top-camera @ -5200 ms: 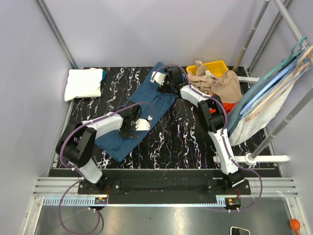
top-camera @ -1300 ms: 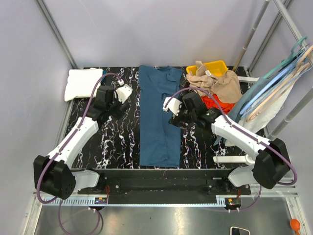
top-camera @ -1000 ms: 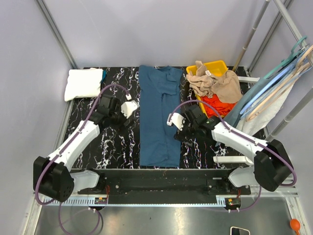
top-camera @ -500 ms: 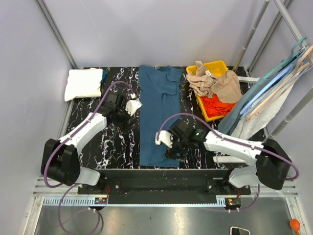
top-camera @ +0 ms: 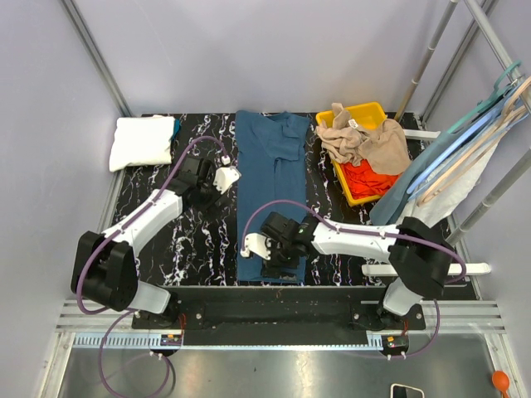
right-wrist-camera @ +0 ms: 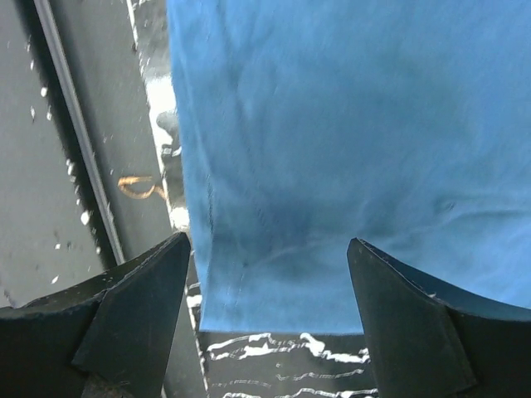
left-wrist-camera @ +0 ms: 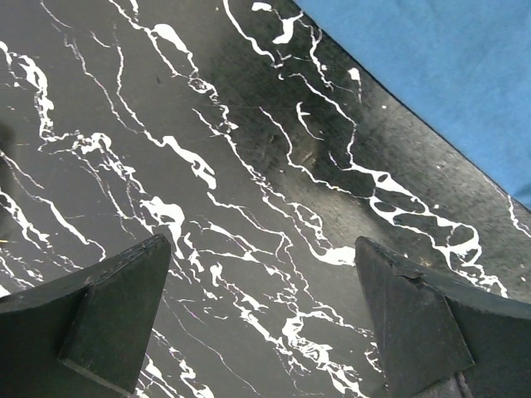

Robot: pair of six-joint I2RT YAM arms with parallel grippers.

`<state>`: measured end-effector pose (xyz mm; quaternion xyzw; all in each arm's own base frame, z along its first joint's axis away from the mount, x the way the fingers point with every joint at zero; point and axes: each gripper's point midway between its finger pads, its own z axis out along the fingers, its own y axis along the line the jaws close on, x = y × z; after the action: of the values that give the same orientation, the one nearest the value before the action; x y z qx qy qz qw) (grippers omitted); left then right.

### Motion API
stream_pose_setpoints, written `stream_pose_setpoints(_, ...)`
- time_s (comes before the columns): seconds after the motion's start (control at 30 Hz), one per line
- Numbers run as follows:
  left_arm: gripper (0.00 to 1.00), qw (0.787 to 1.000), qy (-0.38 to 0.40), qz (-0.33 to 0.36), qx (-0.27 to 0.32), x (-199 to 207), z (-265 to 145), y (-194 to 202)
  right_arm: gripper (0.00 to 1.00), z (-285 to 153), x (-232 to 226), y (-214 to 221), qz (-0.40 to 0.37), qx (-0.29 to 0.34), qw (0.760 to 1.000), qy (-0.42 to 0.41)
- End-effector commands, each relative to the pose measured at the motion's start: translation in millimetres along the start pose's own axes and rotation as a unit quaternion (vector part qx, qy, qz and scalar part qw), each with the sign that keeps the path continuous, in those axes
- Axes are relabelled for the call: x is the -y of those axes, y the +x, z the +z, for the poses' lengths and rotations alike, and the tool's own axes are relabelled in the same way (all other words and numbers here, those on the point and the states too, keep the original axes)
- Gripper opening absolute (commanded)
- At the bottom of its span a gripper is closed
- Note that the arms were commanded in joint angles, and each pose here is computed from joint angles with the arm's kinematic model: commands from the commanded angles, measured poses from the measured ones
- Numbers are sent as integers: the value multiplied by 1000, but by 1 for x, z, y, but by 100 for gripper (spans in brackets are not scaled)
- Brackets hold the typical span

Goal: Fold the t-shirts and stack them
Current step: Fold the tshirt

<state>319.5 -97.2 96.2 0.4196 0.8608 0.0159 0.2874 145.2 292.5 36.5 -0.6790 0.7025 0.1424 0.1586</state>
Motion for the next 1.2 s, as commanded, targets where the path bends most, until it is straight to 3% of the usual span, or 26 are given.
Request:
stream_pose_setpoints(0.0,99,999,-29,12,20,-13,-1,-9,86,4,7,-23,-14,16,1000,9)
stream_pose_setpoints(0.63,99,999,-36,16,2,-12,7,6,82,41,2,-18,-21,-4,1000,-8)
stream_pose_setpoints(0.73,99,999,-38,15,2,-12,7,8,75,49,5,-11,-16,-8,1000,2)
stream_pose_setpoints(0.87,99,999,-40,17,-1,-10,7,14,52,51,7,-6,-5,-7,1000,18)
stream_pose_setpoints(0.97,99,999,-44,18,-5,-10,8,19,40,49,9,-5,1,-7,1000,27)
stream_pose_setpoints(1.1,99,999,-49,18,-7,-12,9,20,0,51,6,1,13,-19,1000,21)
stream_pose_setpoints(1.17,99,999,-50,15,-10,-14,10,22,0,50,4,0,14,-20,1000,16)
